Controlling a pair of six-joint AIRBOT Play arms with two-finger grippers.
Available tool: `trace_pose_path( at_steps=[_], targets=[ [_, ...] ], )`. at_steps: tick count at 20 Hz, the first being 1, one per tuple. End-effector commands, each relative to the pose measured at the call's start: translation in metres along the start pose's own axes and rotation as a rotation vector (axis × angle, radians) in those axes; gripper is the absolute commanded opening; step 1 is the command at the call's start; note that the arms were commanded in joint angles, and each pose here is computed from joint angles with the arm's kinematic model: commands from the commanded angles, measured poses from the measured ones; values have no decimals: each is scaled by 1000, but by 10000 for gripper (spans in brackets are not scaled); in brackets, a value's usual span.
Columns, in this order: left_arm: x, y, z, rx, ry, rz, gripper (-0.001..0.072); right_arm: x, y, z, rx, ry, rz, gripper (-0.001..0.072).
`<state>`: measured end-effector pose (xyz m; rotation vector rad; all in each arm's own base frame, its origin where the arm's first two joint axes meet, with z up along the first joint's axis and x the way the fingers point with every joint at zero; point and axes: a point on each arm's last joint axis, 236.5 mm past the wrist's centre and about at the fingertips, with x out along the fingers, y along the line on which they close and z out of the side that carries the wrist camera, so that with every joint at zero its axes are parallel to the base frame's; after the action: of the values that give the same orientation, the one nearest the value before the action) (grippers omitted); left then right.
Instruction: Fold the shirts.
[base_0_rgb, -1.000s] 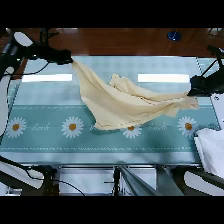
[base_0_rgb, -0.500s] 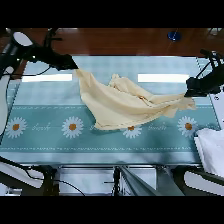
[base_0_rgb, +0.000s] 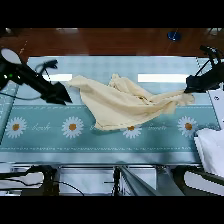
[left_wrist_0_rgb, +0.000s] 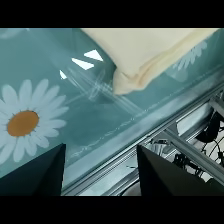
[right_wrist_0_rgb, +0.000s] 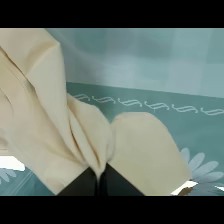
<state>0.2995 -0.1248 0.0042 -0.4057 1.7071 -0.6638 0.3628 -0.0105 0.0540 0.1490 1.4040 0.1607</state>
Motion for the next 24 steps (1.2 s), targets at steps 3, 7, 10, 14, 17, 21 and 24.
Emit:
trace_pose_path(
  at_steps=[3, 7, 10, 14, 17, 21, 24],
  targets=[
    [85, -11, -44, -29, 58, -96, 568, 0, 6, 8, -9, -33, 24, 26],
    [115, -12, -24, -21, 9, -41, 568, 0, 12, 9, -13, -39, 52, 26],
    [132, -13, -19, -34, 34, -26, 568, 0, 13, 9, -13, -39, 54, 26],
    [150, -15, -13, -44, 70, -13, 567, 0, 13, 9, -13, -38, 56, 26],
    [157, -28, 5, -14, 56, -9, 567, 0, 14, 8, -13, -32, 58, 26],
    [172, -58, 7, 56, 110, -33, 391, 0, 14, 7, -15, -29, 57, 26],
    [169, -63, -9, 120, 188, -54, 24, 0, 12, 6, -22, -27, 51, 26]
  ],
)
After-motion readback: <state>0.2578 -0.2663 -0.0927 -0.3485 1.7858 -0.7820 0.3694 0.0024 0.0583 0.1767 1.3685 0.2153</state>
